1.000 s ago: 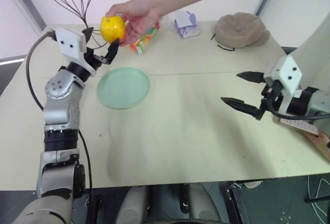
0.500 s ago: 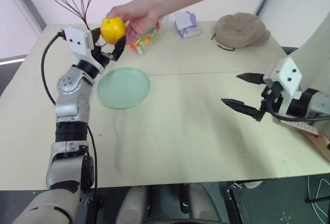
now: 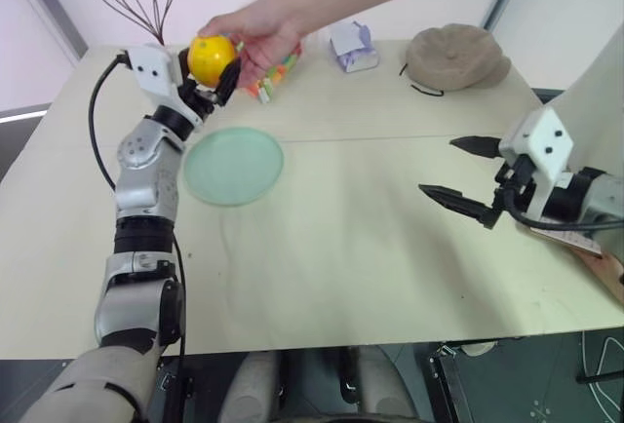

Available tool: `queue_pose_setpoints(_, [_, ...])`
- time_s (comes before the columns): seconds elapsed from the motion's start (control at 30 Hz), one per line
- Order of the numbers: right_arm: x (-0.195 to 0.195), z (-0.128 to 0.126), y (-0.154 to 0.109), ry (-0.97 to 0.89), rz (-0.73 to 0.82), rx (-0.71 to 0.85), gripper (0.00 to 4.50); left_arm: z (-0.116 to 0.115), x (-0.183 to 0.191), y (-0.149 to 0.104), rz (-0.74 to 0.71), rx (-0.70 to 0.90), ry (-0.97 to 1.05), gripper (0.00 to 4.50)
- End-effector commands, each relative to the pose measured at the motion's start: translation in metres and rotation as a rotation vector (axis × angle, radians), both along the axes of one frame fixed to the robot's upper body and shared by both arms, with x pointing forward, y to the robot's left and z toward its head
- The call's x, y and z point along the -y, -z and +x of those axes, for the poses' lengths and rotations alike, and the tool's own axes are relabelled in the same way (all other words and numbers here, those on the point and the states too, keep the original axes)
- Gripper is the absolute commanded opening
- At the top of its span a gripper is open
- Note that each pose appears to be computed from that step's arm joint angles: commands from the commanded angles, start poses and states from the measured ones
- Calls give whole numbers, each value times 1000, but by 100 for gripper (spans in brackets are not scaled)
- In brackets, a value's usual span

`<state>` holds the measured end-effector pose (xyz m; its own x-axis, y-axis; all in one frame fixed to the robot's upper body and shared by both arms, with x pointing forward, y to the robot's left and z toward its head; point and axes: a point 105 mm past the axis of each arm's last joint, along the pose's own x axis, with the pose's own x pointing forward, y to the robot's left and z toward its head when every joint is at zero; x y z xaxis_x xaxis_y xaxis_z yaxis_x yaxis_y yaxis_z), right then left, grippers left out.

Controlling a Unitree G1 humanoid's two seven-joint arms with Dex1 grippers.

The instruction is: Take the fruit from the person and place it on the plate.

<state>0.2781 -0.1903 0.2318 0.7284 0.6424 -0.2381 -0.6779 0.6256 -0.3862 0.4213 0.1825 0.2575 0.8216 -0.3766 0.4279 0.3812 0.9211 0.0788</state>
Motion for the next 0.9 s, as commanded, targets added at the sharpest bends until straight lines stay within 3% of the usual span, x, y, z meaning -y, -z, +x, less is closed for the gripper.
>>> queue_pose_setpoints(0.03, [0,-4,-13,2,-7,59,450,-4,0,-19,0,68,3,325])
queue_pose_setpoints(0.33, [-1,-5,-12,1,-5,59,450,-7,3,-12,38,26,39,325])
queue_pose_setpoints(0.57, [-3,-5,-10,-4,-1,54,450,-19,1,42,192,-208,80,325])
queue_pose_setpoints(0.73, [-5,-7,-7,-6,0,48,450,-35,-9,73,226,-339,76,325])
queue_pose_setpoints(0.9, [-5,-8,-6,-6,1,42,450,-45,-11,90,241,-395,78,325])
